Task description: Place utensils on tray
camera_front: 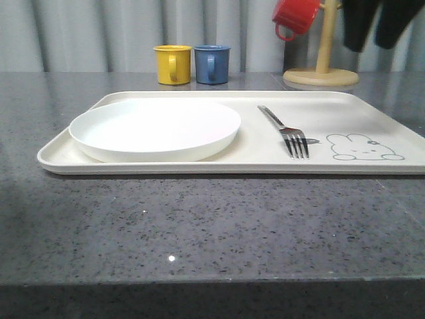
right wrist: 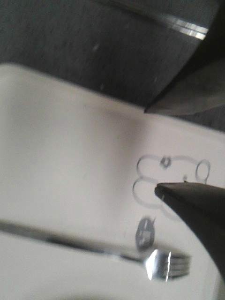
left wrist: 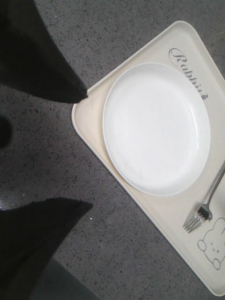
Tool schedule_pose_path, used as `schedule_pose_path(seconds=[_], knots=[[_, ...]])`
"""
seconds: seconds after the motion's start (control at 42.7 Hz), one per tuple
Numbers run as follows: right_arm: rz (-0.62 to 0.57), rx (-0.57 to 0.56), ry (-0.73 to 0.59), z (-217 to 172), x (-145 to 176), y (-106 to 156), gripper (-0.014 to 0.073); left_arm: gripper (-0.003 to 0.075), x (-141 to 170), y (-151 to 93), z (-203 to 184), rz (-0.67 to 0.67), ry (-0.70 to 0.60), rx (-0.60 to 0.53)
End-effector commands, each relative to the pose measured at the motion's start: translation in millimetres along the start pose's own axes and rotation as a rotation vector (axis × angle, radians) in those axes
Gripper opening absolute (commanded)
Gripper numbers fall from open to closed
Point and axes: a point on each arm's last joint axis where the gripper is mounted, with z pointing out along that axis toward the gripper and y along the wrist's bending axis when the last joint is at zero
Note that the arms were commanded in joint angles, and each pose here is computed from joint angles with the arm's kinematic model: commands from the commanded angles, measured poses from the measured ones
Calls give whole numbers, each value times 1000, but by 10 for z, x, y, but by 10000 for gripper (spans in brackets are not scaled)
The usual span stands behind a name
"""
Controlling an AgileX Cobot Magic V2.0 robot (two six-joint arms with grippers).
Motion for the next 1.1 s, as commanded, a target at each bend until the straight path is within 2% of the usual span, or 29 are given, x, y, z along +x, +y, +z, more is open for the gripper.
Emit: schedule_pose_path(seconds=[0.0, 0.187, 0.281, 0.421, 0.796, 0.913, 1.077], knots=[[17, 52, -33, -262, 155, -361, 372, 438, -136, -10, -70, -7, -102, 9], [133, 51, 58, -71, 409, -876, 372, 439, -136, -10, -70, -7, -102, 9], [177, 22, 67, 46, 489, -1003, 372, 439, -136, -10, -70, -7, -102, 9], [217, 20, 86, 250, 541, -1113, 372, 439, -136, -10, -70, -7, -102, 9], [207, 29, 202, 658, 520, -1180, 367, 438, -136, -10, -70, -7, -102, 9], [207, 29, 203, 668, 519, -1181, 304, 439, -136, -10, -70, -7, -102, 9], [208, 29, 206, 668, 522, -1180, 139, 439, -136, -10, -70, -7, -102, 9]])
